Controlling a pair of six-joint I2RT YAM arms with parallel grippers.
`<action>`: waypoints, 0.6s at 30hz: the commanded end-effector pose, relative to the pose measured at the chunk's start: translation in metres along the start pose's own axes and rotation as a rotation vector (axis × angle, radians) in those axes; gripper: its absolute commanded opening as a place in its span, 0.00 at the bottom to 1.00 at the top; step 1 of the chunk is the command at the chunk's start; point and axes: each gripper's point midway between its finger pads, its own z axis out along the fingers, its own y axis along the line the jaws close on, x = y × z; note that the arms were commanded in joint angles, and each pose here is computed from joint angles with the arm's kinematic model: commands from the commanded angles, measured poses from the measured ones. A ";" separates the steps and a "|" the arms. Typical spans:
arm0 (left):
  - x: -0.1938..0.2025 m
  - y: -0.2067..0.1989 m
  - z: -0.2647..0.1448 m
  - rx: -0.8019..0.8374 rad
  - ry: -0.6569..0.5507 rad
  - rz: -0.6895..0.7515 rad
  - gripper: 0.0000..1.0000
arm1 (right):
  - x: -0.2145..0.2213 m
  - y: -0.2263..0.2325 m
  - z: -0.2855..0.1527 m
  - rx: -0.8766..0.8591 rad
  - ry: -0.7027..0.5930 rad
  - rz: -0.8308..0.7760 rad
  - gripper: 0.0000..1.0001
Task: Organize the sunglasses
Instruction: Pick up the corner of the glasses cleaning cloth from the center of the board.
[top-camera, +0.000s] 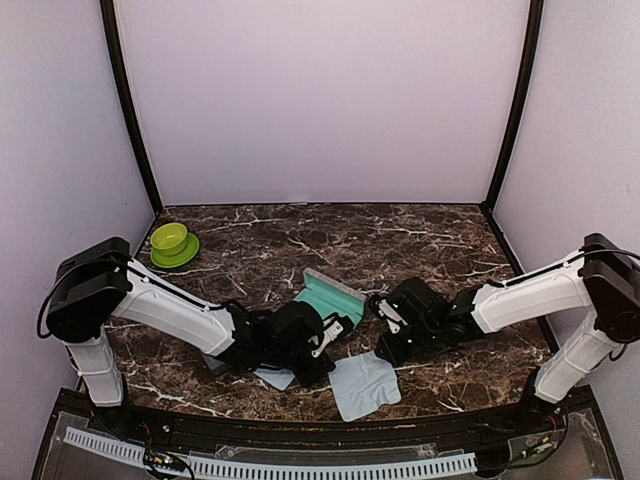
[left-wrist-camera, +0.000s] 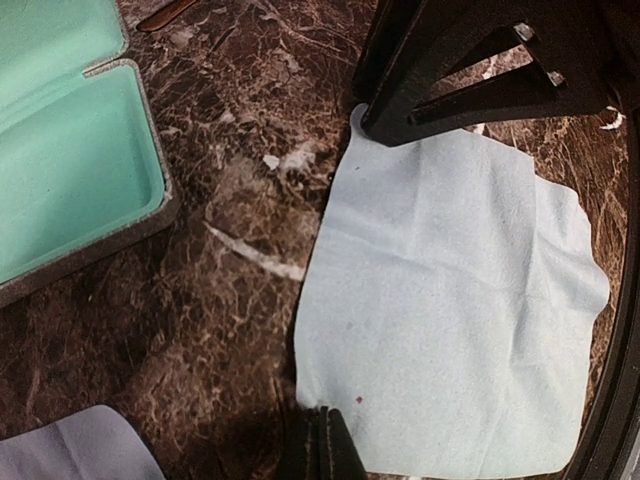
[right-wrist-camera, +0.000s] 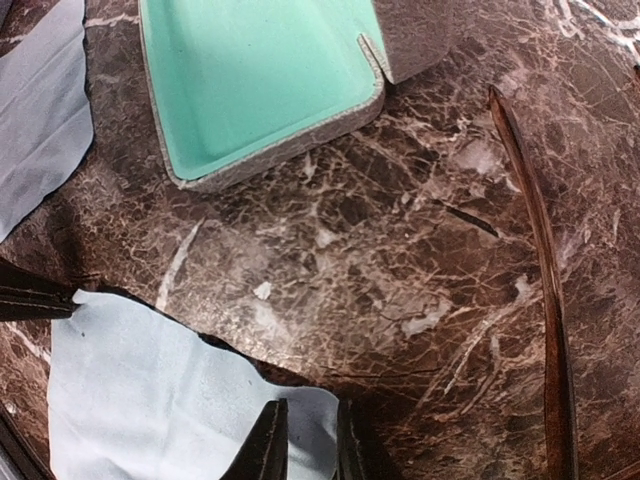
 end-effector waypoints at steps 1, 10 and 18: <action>0.023 0.001 0.005 -0.010 0.090 0.007 0.00 | 0.041 -0.005 0.014 0.011 0.138 -0.014 0.17; 0.024 0.003 0.004 -0.023 0.093 0.012 0.00 | 0.046 -0.014 0.013 0.060 0.146 -0.019 0.09; 0.015 0.007 -0.004 -0.052 0.052 0.028 0.00 | 0.026 -0.009 -0.001 0.045 0.065 -0.012 0.00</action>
